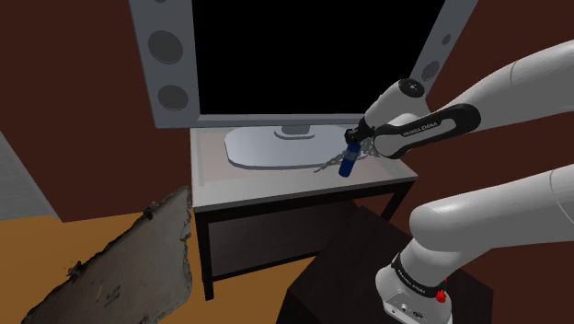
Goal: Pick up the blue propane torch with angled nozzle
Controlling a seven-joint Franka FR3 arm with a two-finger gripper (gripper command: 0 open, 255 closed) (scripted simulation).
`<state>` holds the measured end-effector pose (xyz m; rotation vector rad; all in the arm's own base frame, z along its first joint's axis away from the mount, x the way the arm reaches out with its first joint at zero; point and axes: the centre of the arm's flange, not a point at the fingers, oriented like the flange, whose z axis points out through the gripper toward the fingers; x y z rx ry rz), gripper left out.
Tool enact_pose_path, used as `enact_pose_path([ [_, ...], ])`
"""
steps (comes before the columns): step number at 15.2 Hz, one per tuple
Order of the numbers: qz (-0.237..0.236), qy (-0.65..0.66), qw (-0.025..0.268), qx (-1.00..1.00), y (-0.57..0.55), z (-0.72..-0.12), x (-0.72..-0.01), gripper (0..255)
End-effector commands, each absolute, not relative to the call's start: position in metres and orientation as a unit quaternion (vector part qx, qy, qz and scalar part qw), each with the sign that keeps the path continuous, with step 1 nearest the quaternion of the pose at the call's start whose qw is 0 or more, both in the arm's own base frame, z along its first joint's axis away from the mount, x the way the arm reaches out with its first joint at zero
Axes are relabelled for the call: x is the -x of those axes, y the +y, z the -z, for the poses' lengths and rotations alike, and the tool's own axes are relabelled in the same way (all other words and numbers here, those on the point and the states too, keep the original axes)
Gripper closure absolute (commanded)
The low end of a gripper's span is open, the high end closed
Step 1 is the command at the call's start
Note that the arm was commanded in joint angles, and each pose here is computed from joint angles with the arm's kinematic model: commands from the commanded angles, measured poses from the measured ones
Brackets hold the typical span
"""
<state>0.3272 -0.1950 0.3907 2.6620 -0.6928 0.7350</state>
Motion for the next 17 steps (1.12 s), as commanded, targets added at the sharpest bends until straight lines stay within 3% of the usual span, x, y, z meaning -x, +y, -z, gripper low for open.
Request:
enact_pose_path([
  [1, -0.254, -0.241, 0.146, -0.925, -0.195, -0.390, -0.327, 255],
  [17, -0.254, -0.241, 0.146, -0.925, -0.195, -0.453, -0.327, 255],
])
